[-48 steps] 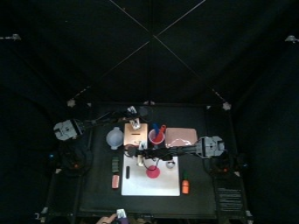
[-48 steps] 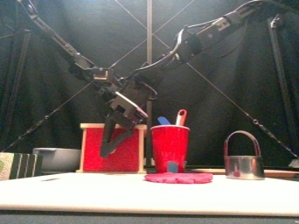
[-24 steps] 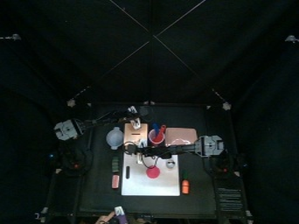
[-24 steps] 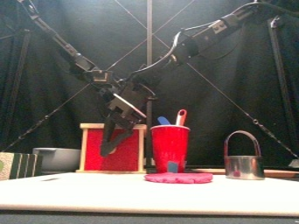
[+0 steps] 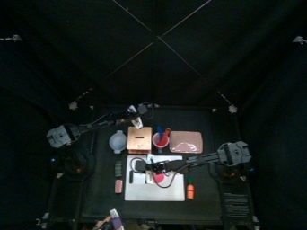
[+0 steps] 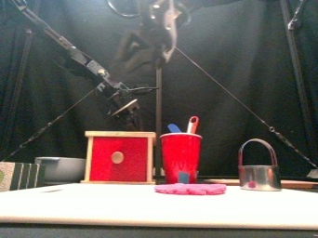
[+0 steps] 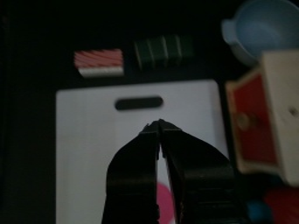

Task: Get the cutter from the drawer then cut the dough then place the extra dough in the bowl
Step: Cut the dough

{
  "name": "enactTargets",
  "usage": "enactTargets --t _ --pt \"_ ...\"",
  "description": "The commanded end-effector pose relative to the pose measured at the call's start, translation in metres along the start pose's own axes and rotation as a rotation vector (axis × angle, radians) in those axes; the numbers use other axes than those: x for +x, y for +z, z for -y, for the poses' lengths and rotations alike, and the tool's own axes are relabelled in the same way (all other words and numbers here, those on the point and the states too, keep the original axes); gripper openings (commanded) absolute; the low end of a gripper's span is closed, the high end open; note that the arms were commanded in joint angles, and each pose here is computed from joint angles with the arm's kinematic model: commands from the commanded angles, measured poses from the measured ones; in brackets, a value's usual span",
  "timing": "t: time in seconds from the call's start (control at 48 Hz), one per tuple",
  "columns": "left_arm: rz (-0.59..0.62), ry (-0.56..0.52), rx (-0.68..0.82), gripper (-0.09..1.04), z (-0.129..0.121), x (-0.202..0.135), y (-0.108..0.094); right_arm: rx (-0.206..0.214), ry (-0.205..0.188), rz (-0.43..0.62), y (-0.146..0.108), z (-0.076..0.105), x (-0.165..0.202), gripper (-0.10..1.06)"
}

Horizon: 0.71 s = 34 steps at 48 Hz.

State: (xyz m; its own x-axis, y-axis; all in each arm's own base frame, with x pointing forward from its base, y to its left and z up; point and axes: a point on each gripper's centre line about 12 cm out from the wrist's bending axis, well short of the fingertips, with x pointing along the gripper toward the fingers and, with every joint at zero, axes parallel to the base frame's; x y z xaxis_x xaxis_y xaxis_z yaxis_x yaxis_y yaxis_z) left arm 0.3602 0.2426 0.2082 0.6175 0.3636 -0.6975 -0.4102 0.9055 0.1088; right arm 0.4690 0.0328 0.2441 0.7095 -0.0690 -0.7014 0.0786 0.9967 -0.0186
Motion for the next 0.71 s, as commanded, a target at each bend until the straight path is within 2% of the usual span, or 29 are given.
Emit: enactTargets --t 0.021,0.188,0.354,0.438,0.562,0.708 --pt "0.080 0.017 -0.012 0.57 -0.003 -0.027 0.015 0.052 0.006 0.019 -0.001 0.009 -0.050 0.31" --pt "0.177 0.027 -0.040 0.57 0.003 -0.056 0.016 0.102 0.001 -0.094 -0.048 0.019 -0.082 0.32" --pt "0.374 -0.017 -0.050 0.57 0.045 -0.085 0.027 0.188 0.025 -0.160 -0.080 0.025 -0.095 0.35" --pt "0.485 -0.042 -0.063 0.57 0.068 -0.100 0.028 0.205 0.042 -0.182 -0.091 0.024 -0.097 0.40" --pt "0.617 -0.090 -0.057 0.57 0.103 -0.118 0.022 0.201 0.042 -0.207 -0.106 0.025 -0.099 0.57" --pt "0.750 -0.147 -0.032 0.57 0.139 -0.138 0.008 0.207 0.037 -0.261 -0.127 0.022 -0.097 0.90"
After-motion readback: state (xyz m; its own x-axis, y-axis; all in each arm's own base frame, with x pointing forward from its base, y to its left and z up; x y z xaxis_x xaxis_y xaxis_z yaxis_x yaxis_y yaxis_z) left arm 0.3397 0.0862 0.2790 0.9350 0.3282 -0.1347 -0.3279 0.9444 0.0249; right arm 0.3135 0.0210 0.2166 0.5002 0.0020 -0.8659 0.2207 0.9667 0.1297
